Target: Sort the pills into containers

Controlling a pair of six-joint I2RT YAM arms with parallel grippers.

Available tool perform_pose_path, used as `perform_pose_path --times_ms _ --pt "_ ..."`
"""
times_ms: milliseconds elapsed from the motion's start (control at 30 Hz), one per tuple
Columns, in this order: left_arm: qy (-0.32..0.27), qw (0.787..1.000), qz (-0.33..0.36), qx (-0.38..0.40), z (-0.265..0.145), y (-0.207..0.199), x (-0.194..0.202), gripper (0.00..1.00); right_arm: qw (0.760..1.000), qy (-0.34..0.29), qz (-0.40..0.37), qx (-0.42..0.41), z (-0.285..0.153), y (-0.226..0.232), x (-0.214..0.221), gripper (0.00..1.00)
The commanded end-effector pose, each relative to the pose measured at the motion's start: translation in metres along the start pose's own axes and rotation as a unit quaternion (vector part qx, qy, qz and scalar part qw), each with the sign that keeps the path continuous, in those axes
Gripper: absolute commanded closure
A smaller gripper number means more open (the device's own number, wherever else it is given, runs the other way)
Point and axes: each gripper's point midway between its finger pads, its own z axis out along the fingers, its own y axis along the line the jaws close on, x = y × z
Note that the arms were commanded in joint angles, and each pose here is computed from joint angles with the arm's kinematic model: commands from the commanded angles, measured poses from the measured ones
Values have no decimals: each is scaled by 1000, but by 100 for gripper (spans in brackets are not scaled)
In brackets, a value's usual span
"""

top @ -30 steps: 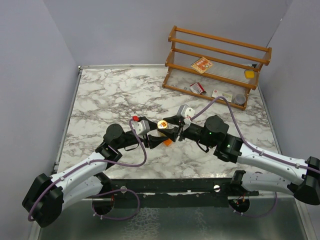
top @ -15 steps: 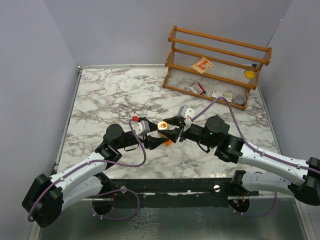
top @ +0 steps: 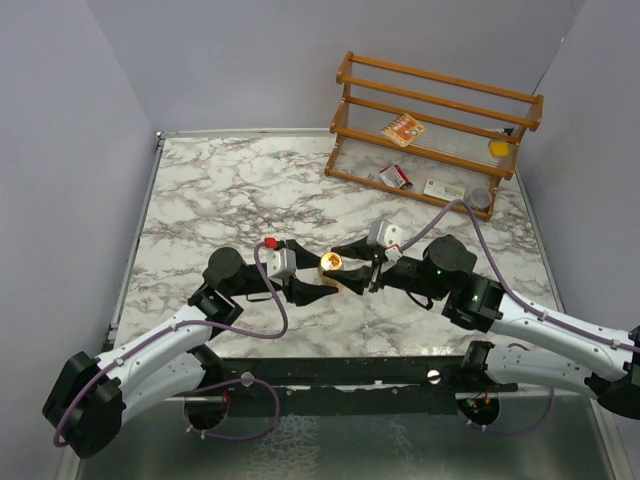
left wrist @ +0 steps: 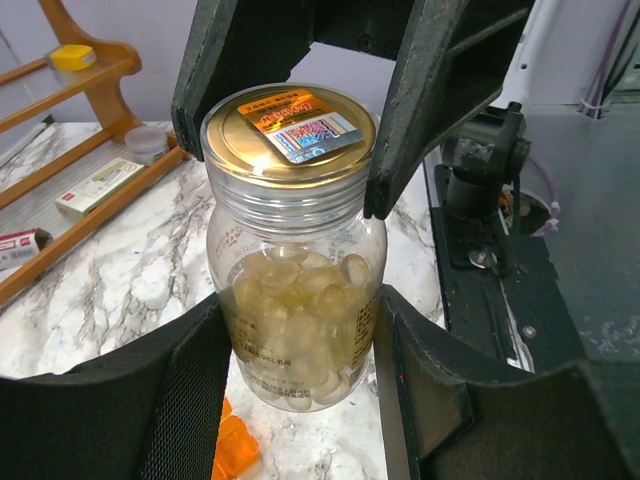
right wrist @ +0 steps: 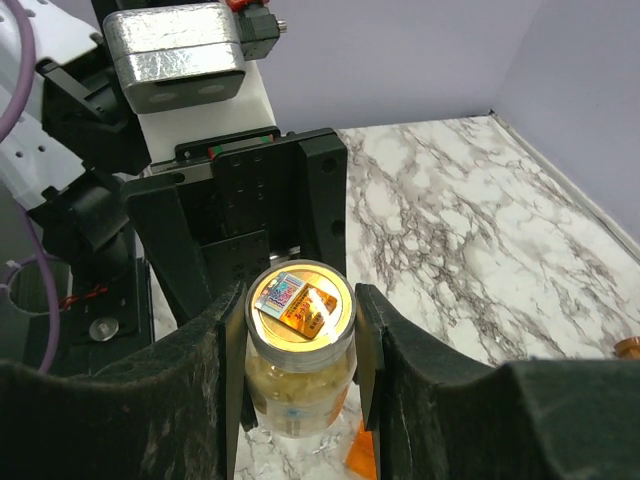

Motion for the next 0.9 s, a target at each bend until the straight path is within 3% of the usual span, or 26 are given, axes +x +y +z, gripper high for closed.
perform_pose_path --times_ms 0,300,867 --pt "-19 996 15 89 0 -32 -21 100 999 -25 -9 -21 -5 6 -13 99" --pt "-25 986 17 164 1 -62 -27 100 995 -47 -15 -82 -3 26 -22 99" --pt "-24 987 11 159 1 -65 -23 100 996 -62 -46 -52 -20 14 -49 99"
